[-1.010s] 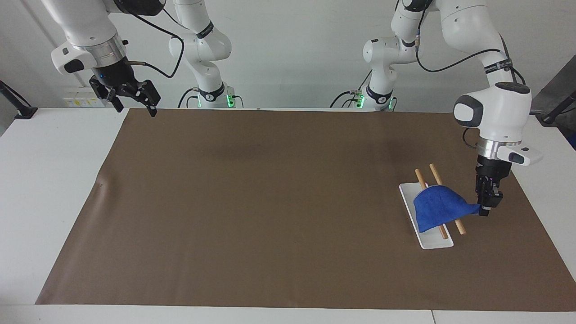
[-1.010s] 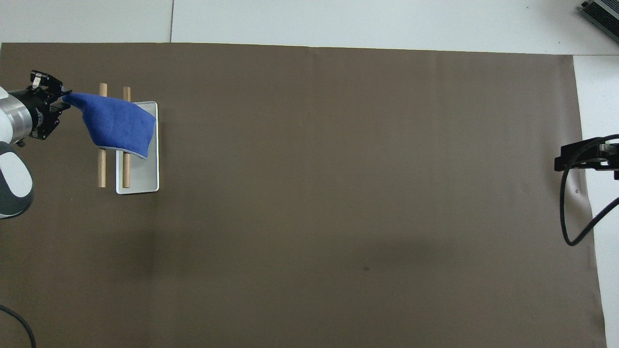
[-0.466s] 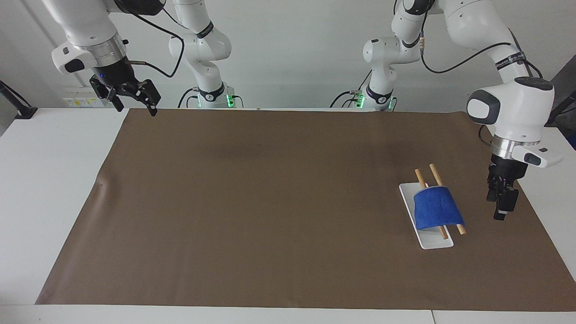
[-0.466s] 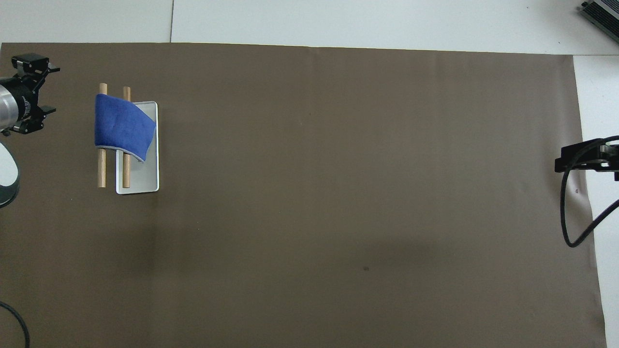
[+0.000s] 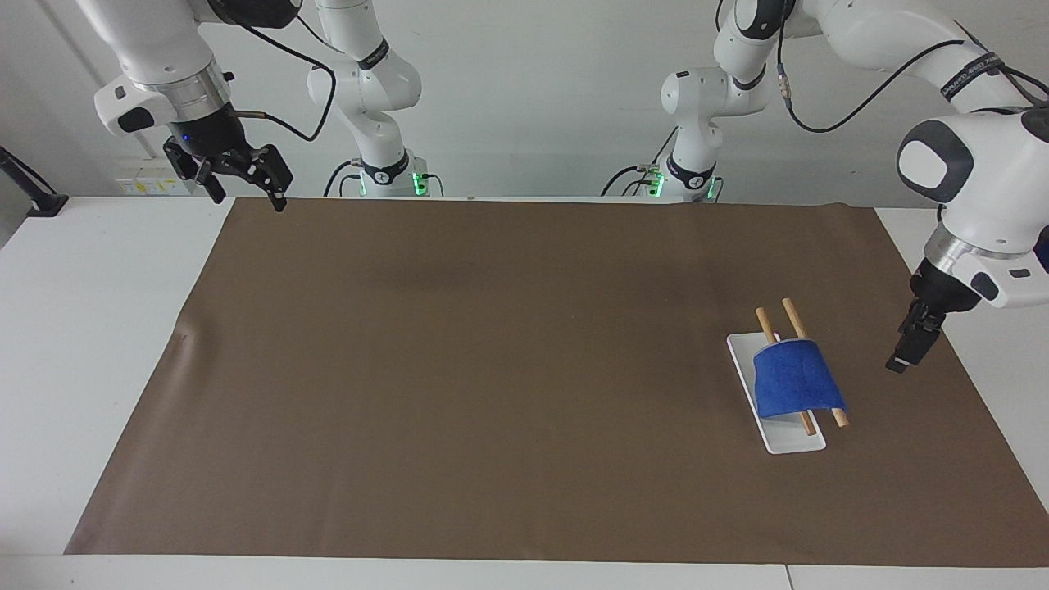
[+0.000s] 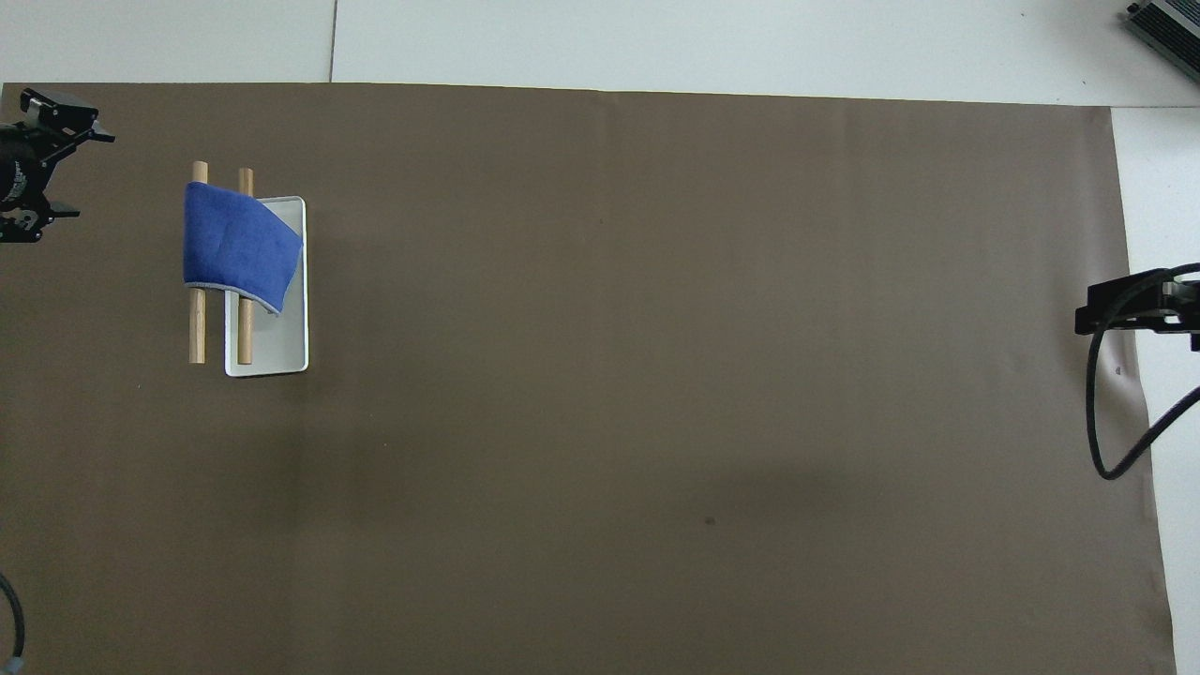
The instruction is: Right arm passes towel to left arm to hang
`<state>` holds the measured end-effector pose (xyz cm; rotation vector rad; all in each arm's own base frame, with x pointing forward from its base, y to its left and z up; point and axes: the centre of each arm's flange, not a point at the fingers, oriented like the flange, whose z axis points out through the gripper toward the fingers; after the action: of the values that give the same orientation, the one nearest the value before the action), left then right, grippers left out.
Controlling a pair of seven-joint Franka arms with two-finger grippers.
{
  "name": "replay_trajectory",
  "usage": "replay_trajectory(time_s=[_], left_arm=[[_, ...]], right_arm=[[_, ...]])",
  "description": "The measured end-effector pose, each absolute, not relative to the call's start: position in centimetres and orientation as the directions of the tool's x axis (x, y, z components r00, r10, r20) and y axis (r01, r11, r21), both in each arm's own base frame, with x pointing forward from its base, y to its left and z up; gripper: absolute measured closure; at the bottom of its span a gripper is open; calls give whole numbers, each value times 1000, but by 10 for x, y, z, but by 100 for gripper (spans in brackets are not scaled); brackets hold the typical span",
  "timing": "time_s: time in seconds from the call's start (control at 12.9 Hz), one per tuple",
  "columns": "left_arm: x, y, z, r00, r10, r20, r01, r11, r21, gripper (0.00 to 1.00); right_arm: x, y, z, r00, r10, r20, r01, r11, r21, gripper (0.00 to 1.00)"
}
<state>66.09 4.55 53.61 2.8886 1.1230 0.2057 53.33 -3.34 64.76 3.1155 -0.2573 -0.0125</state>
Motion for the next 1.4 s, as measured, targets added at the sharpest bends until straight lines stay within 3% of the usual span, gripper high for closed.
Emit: replay_trajectory(time_s=[0.31,0.7,0.93,1.4], left_arm=[[627,26,571,894,444,-65,443,-896,-23,9],[568,0,656,972,228,-55,228,-974,2,0],[553,-3,656,987,149,-62,150,-989,4,0],[559,1,650,999,-6,-33,-5,-1000,14,0]], right_arm=[[533,-33,647,986,-164,-7,-164,-986,16,0],[533,-33,647,986,-164,-7,-164,-986,16,0],[533,-33,647,986,-164,-8,-164,-986,16,0],[533,-33,647,986,-164,-7,-164,-986,16,0]])
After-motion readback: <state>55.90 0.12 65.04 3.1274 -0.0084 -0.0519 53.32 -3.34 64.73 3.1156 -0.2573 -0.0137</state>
